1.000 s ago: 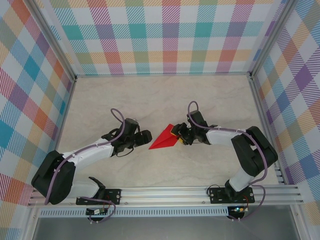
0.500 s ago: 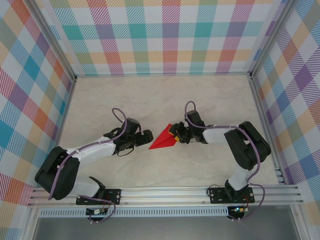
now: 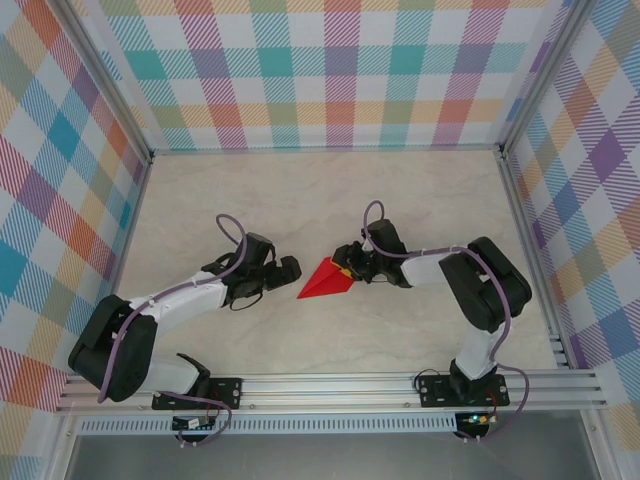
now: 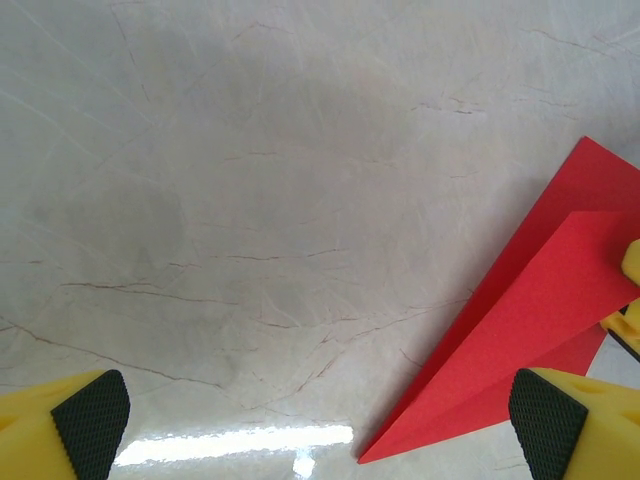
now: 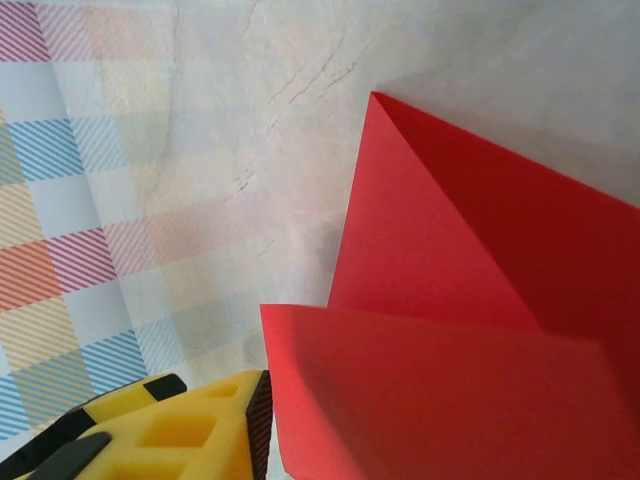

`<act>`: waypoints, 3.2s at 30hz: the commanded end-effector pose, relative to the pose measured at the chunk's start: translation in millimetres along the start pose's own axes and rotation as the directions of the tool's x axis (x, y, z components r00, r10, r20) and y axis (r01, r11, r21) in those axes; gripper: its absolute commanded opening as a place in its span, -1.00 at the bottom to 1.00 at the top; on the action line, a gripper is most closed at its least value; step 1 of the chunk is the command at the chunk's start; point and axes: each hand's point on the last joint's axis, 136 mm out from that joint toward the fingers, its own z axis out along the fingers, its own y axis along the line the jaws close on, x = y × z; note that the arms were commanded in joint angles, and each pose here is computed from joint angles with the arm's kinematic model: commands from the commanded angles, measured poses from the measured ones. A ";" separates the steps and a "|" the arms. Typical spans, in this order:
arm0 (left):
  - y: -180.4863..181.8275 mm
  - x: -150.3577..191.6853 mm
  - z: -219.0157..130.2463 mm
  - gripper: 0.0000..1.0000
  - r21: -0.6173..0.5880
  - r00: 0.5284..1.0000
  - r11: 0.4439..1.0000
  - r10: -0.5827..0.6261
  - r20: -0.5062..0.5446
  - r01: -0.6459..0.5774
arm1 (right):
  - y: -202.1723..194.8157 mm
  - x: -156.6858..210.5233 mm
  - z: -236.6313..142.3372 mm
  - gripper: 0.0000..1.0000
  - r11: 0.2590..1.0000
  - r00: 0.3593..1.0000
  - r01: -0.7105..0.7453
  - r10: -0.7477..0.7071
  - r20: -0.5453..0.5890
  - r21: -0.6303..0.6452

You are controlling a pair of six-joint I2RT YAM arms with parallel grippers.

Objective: Fold a paper plane with a square sheet of paper (pick it up from the middle)
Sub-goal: Pick up the paper from the center of the table, then turn over the paper at the center of the table.

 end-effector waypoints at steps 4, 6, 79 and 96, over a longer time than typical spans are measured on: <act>-9.1 -4.6 -6.1 1.00 0.089 0.999 0.995 -0.038 -0.022 0.040 | 10.2 4.4 9.3 -0.66 0.997 0.998 0.052 -0.053 -0.021 -0.057; -11.4 -5.0 -7.5 1.00 0.122 0.998 0.991 -0.053 -0.034 0.056 | 17.3 3.4 5.5 -0.80 0.995 0.997 0.071 -0.072 -0.009 -0.077; -67.3 -38.3 -67.0 -0.88 0.160 0.929 0.916 0.353 0.108 -0.367 | 44.1 -20.1 -119.0 0.92 0.916 0.910 0.365 -0.388 0.143 0.167; -29.8 -76.1 -27.7 -0.88 -0.701 0.819 0.572 0.573 -0.029 -0.425 | -12.0 -29.2 -154.3 1.00 0.875 0.902 0.222 -0.352 0.250 0.430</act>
